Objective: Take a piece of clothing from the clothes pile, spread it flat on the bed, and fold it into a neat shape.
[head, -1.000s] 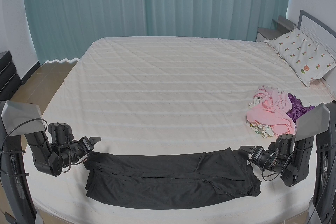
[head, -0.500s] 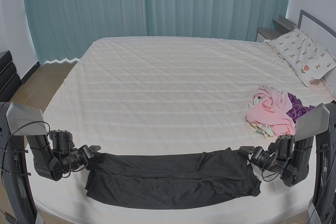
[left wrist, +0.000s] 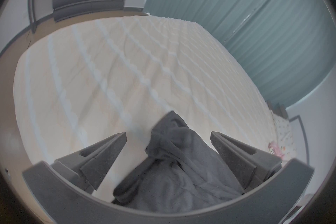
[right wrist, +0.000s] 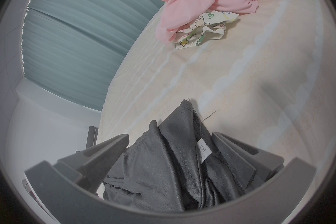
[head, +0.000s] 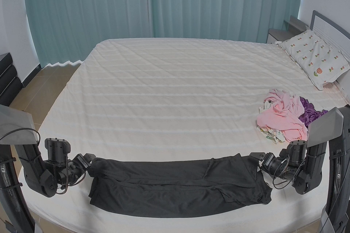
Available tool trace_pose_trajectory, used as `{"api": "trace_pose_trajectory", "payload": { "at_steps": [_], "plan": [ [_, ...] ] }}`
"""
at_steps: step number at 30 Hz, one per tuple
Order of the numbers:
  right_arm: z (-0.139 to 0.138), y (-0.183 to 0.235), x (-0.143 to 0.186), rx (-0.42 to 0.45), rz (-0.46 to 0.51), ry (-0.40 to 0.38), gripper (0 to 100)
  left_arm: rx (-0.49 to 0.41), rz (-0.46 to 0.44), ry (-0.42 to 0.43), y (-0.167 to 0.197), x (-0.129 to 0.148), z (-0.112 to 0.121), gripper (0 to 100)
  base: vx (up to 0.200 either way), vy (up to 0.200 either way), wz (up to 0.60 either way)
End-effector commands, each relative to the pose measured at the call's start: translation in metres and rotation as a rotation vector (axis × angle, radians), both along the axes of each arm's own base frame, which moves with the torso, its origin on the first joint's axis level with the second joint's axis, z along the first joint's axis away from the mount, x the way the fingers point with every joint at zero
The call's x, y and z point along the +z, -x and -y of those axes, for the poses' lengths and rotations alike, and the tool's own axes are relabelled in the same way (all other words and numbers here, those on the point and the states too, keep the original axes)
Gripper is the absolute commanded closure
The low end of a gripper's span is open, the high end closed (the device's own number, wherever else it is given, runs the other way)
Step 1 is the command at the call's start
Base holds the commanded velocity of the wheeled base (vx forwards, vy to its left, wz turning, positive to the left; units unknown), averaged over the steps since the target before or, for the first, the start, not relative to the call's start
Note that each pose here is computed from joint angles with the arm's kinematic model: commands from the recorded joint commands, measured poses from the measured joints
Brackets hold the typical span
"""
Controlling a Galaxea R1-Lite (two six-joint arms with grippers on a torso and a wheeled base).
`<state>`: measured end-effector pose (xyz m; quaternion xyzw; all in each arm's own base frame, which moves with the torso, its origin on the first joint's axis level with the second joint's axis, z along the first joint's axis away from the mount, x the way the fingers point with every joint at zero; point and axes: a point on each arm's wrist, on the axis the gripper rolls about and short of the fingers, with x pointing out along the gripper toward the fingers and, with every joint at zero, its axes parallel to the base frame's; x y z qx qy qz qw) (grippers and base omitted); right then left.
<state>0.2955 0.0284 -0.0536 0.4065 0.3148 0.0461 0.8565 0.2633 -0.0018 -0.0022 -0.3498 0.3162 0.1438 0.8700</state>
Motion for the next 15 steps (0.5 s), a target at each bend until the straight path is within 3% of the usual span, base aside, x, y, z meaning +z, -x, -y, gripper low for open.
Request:
{"api": "trace_pose_trajectory", "payload": {
  "at_steps": [1,5,11,15],
  "plan": [
    [0.000,0.002,0.001,-0.001,0.004,-0.001,0,0.038,0.000,0.063,0.010,0.004,0.030,0,0.000,0.000,0.00],
    [0.000,0.003,0.001,0.001,-0.002,-0.001,0,0.052,-0.021,0.047,0.013,-0.002,0.038,0,0.000,0.000,0.00],
    [0.000,0.003,0.001,0.002,0.000,0.001,0,0.076,-0.028,0.089,0.011,-0.006,0.043,0,0.000,0.000,0.00],
    [0.000,0.002,0.001,0.003,0.001,0.002,0,0.073,-0.036,0.091,0.012,-0.007,0.044,0,-0.150,0.000,0.00]
  ]
}}
